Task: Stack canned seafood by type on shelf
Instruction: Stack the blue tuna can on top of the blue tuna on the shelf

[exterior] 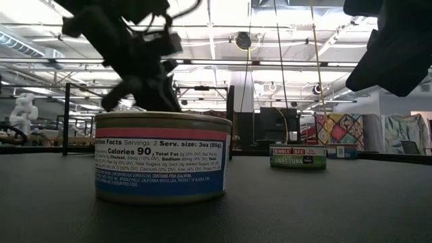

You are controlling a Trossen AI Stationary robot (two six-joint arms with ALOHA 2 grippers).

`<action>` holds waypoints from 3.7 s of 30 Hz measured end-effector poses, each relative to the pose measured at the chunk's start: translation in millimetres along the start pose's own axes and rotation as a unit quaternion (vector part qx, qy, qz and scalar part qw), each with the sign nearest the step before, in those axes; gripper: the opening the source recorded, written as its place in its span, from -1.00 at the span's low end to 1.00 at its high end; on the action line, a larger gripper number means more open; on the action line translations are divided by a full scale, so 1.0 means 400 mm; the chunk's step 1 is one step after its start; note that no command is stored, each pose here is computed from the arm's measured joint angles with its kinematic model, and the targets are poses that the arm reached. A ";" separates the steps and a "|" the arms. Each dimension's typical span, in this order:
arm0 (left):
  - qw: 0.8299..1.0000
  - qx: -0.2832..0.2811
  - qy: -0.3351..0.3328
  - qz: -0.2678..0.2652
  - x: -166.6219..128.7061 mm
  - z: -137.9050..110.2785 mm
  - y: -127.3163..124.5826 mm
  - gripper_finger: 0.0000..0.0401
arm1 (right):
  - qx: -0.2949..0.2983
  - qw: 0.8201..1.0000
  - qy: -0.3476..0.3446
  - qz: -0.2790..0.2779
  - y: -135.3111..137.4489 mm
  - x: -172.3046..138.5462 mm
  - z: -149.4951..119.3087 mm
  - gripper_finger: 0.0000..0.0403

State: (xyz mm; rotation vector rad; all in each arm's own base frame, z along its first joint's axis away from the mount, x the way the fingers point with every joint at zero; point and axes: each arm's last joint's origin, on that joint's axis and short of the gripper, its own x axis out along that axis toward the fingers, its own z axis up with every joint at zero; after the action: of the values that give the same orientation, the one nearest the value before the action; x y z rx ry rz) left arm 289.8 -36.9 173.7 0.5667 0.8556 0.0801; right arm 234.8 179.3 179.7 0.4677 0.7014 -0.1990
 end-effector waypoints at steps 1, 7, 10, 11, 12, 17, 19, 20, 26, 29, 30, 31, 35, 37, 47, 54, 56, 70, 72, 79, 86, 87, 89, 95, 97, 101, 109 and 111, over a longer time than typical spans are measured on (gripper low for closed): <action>1.000 0.003 0.011 0.016 0.014 -0.004 -0.001 -0.63 | -0.002 1.000 0.001 0.000 0.000 0.000 0.000 -1.00; 0.998 0.014 0.024 0.059 0.071 -0.013 0.004 -0.44 | -0.022 1.000 0.002 -0.001 -0.001 0.000 -0.001 -1.00; 0.997 0.004 0.015 0.073 0.076 -0.009 0.011 -0.31 | -0.028 1.000 0.002 -0.001 -0.001 0.000 -0.001 -1.00; 0.997 0.002 0.014 0.078 0.077 -0.008 0.015 -0.26 | -0.029 1.000 0.002 -0.001 -0.001 0.000 -0.001 -1.00; 0.997 -0.002 0.014 0.081 0.078 -0.010 0.020 -0.21 | -0.029 1.000 0.002 -0.001 -0.001 0.000 -0.001 -1.00; 0.997 -0.015 0.016 0.075 0.090 -0.018 0.036 -0.06 | -0.032 0.999 0.003 -0.002 -0.001 0.000 -0.001 -1.00; 0.997 -0.017 0.017 0.075 0.102 -0.022 0.037 -0.05 | -0.032 0.999 0.003 -0.002 -0.001 0.000 -0.002 -1.00; 0.997 -0.016 0.020 0.073 0.106 -0.026 0.038 -0.05 | -0.033 0.999 0.003 -0.003 -0.001 0.000 -0.002 -1.00; 0.997 0.006 0.026 0.077 0.145 -0.035 0.026 -0.04 | -0.033 0.999 0.004 -0.004 -0.002 0.000 -0.002 -1.00; 0.996 0.011 0.037 0.078 0.156 -0.042 0.020 -0.04 | -0.032 0.999 0.003 -0.003 -0.002 0.000 -0.002 -1.00; 0.996 0.012 0.039 0.077 0.159 -0.044 0.018 -0.04 | -0.033 0.999 0.004 -0.004 -0.002 0.000 -0.002 -1.00; 0.996 0.014 0.042 0.076 0.161 -0.046 0.016 -0.04 | -0.033 0.999 0.004 -0.004 -0.002 0.000 -0.002 -1.00; 0.996 0.012 0.044 0.079 0.161 -0.048 0.019 -0.05 | -0.033 0.999 0.004 -0.004 -0.002 0.000 -0.002 -1.00; 0.996 0.009 0.046 0.081 0.163 -0.050 0.025 -0.08 | -0.033 0.999 0.004 -0.004 -0.002 0.000 -0.002 -1.00; 0.995 0.001 0.050 0.086 0.167 -0.056 0.040 -0.57 | -0.032 0.999 0.004 -0.004 -0.002 0.000 -0.002 -1.00; 0.995 0.000 0.043 0.085 0.165 -0.050 0.037 -0.95 | -0.031 1.000 0.004 -0.004 -0.002 0.000 -0.002 -1.00; 0.996 0.005 0.041 0.083 0.161 -0.045 0.027 -0.96 | -0.031 1.000 0.004 -0.003 -0.002 0.000 -0.002 -1.00; 0.996 0.034 -0.005 0.079 0.012 0.107 -0.023 -0.99 | -0.028 1.000 0.002 0.002 0.000 0.000 0.000 -1.00; 0.997 0.022 -0.003 0.080 -0.021 0.123 -0.010 -0.99 | -0.027 1.000 0.001 0.003 0.002 -0.001 0.000 -1.00; 0.993 -0.035 -0.009 0.111 -0.120 0.120 0.060 -0.99 | -0.028 1.000 0.003 0.003 0.001 -0.001 0.000 -1.00; 0.982 -0.091 0.037 0.163 -0.195 0.058 0.166 -1.00 | -0.032 0.999 0.004 0.002 0.000 0.000 -0.001 -1.00; 0.980 -0.097 0.046 0.169 -0.202 0.047 0.181 -1.00 | -0.032 0.999 0.004 0.002 0.001 0.000 -0.001 -1.00; 0.975 -0.109 0.064 0.181 -0.211 0.025 0.211 -1.00 | -0.032 0.999 0.004 0.002 0.000 0.000 -0.001 -1.00; 0.964 -0.150 0.090 0.201 -0.238 -0.049 0.295 -1.00 | -0.032 0.999 0.004 0.002 0.001 0.000 -0.001 -1.00; 0.960 -0.167 0.095 0.201 -0.249 -0.084 0.318 -1.00 | -0.032 0.999 0.004 0.002 0.001 0.000 -0.001 -1.00; 0.946 -0.208 0.111 0.221 -0.273 -0.154 0.361 -1.00 | -0.041 0.999 0.004 0.002 0.000 0.000 -0.001 -1.00; 0.927 -0.271 0.139 0.219 -0.263 -0.266 0.425 -1.00 | -0.043 0.999 0.003 0.002 0.001 0.000 -0.001 -1.00; 0.922 -0.286 0.136 0.224 -0.254 -0.285 0.441 -1.00 | -0.043 0.999 0.003 0.002 0.001 0.000 -0.001 -1.00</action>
State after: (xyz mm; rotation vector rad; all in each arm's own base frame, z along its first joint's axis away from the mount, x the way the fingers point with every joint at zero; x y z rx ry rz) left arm 166.4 134.0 273.4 0.1864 0.9042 0.8192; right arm 234.6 179.7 179.7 0.3877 0.7116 -0.1637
